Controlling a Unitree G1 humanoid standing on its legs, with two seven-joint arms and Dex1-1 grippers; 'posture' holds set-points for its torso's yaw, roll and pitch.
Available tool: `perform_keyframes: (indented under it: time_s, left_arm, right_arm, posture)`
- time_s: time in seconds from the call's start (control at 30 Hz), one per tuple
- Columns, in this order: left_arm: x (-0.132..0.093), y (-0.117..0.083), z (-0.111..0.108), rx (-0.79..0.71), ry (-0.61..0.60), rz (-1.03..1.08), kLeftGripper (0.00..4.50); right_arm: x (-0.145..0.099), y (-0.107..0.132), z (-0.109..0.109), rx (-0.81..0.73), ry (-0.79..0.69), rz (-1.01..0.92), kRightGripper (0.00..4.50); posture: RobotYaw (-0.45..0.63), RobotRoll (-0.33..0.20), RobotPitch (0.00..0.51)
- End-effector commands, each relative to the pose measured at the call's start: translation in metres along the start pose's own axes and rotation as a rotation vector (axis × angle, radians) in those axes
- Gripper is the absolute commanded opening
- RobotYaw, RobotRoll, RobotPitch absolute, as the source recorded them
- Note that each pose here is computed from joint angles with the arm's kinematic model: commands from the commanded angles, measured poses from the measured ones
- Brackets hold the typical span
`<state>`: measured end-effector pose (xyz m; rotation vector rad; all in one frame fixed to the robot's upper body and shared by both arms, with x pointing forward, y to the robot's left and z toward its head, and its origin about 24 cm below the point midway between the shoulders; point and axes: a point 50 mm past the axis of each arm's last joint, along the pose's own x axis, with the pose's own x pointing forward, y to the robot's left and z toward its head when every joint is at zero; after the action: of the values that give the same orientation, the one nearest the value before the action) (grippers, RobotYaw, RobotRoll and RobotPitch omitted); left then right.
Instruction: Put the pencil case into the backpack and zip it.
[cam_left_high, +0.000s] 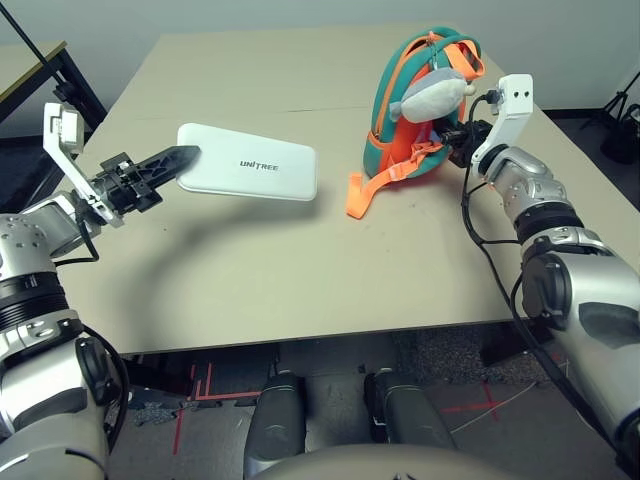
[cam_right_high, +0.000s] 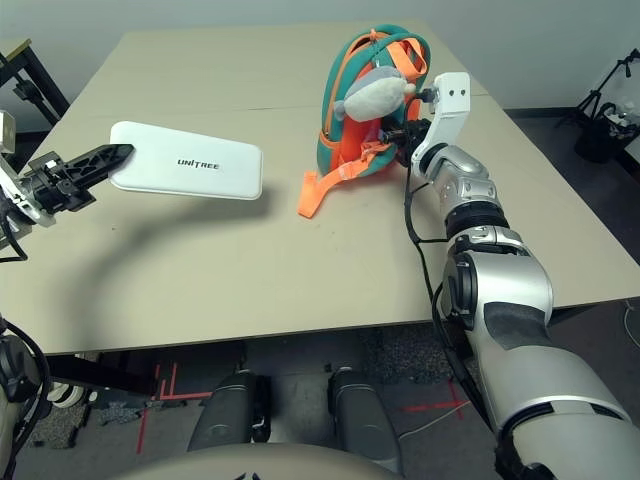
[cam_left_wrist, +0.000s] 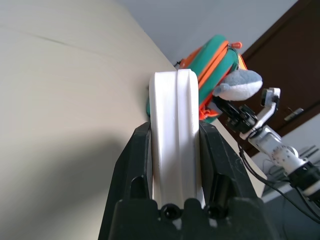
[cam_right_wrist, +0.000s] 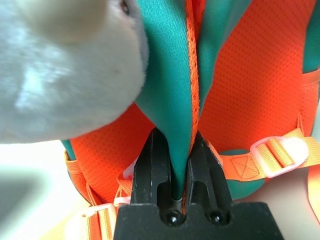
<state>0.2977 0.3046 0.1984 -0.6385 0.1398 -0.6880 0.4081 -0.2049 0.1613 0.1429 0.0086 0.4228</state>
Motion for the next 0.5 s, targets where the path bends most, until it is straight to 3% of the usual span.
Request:
perform_keyframes:
  time_s: [0.03,0.27,0.5]
  left_arm:
    - [0.000,-0.004,0.022,0.072,-0.110,0.009,1.23]
    - [0.010,-0.006,0.036,0.095,-0.155,-0.009,1.23]
    - [0.022,-0.005,0.035,0.095,-0.129,-0.031,1.23]
  right_arm:
    - [0.003,0.009,0.014,0.017,-0.077,0.076,0.04]
    - [-0.009,0.031,0.035,0.021,-0.161,0.224,0.04]
    - [-0.038,0.066,0.039,0.043,-0.150,0.363,0.04]
  posture:
    - [0.01,0.000,0.048]
    - [-0.02,0.000,0.049]
    - [-0.06,0.000,0.054]
